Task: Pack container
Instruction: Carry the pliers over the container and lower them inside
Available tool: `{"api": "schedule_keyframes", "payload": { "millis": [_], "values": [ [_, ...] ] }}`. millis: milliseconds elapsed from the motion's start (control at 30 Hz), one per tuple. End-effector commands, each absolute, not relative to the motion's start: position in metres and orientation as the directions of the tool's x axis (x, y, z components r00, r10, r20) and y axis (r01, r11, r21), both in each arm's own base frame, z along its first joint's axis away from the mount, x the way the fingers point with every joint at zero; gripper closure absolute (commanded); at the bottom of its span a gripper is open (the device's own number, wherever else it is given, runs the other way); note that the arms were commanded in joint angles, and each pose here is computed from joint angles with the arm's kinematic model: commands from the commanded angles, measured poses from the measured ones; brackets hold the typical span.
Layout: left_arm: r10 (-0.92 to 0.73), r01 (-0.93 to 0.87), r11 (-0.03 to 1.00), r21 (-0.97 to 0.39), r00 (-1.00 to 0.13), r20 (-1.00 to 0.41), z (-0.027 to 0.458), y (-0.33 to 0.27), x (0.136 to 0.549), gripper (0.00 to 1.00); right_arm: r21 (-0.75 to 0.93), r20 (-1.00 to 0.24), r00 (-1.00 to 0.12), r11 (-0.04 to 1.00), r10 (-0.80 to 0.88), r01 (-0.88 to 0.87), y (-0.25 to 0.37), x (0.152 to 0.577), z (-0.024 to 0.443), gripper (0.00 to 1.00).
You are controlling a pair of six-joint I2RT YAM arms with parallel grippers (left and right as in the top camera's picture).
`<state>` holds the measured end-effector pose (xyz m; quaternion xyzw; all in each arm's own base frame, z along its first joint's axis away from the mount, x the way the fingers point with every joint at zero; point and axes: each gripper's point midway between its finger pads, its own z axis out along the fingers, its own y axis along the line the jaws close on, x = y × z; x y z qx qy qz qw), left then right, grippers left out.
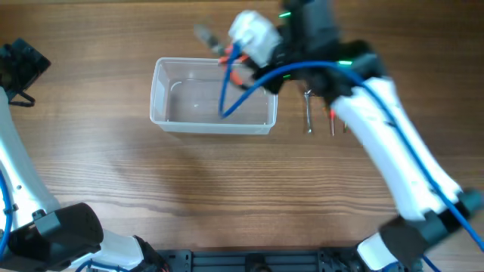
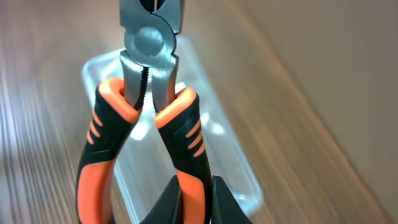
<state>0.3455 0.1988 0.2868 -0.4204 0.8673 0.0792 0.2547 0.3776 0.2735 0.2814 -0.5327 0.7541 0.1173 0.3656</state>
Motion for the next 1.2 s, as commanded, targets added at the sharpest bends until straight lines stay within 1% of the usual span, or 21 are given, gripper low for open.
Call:
{"api": "schedule_keyframes", "payload": {
  "millis": [0,167,267,333,367,500,667,833,867,933,967,1000,1033,1167],
  "values": [
    [-0.683,-0.761,0.645,-0.078,-0.527,-0.506,0.287,0.199,0.346,0.0,-0.291,-0.543,0.044,0.139,-0.838,-0.947,0.297,0.391,0.214,0.96],
    [-0.683,-0.761,0.645,-0.078,-0.527,-0.506,0.287,0.199,0.346,0.0,-0.273,-0.402,0.162,-0.051,-0.901,-0.961,0.3,0.41,0.124,0.96],
    [-0.683,-0.761,0.644,-0.078,-0.527,-0.506,0.287,0.199,0.346,0.0,-0.273,-0.302,0.171,-0.087,-0.938,-0.958,0.29,0.42,0.087,0.96],
    [-0.683,-0.761,0.645,-0.078,-0.527,-0.506,0.287,0.199,0.346,0.0,-0.275,-0.244,0.153,-0.083,-0.958,-0.958,0.282,0.428,0.067,0.96],
    [-0.683,-0.761,0.645,-0.078,-0.527,-0.506,0.287,0.199,0.346,0.0,-0.277,-0.229,0.15,-0.083,-0.962,-0.957,0.28,0.431,0.061,0.96],
    [-0.683,-0.761,0.645,-0.078,-0.527,-0.506,0.287,0.199,0.346,0.0,-0.29,-0.195,0.207,-0.145,-0.959,-0.946,0.274,0.44,0.046,0.96],
    [-0.683,-0.761,0.645,-0.078,-0.527,-0.506,0.287,0.199,0.346,0.0,-0.361,-0.182,0.19,-0.114,-0.965,-0.926,0.267,0.464,0.046,0.96],
    [-0.683,-0.761,0.645,-0.078,-0.527,-0.506,0.287,0.199,0.346,0.0,-0.382,-0.19,0.185,-0.101,-0.964,-0.918,0.266,0.471,0.048,0.96],
    [-0.683,-0.761,0.645,-0.078,-0.527,-0.506,0.287,0.199,0.346,0.0,-0.382,-0.19,0.184,-0.1,-0.964,-0.919,0.266,0.471,0.048,0.92],
    [-0.683,-0.761,0.645,-0.078,-0.527,-0.506,0.287,0.199,0.346,0.0,-0.385,-0.199,0.169,-0.082,-0.965,-0.919,0.267,0.473,0.048,0.64],
    [-0.683,-0.761,0.645,-0.078,-0.527,-0.506,0.287,0.199,0.346,0.0,-0.388,-0.205,0.159,-0.069,-0.966,-0.919,0.267,0.474,0.049,0.54],
    [-0.683,-0.761,0.645,-0.078,-0.527,-0.506,0.287,0.199,0.346,0.0,-0.394,-0.206,0.147,-0.055,-0.967,-0.917,0.267,0.476,0.05,0.5],
    [-0.683,-0.761,0.644,-0.078,-0.527,-0.506,0.287,0.199,0.346,0.0,-0.398,-0.21,0.138,-0.045,-0.968,-0.916,0.267,0.477,0.051,0.48],
    [-0.683,-0.761,0.644,-0.077,-0.527,-0.506,0.287,0.199,0.346,0.0,-0.432,-0.219,0.05,0.051,-0.974,-0.9,0.263,0.486,0.063,0.47]
  ]
}}
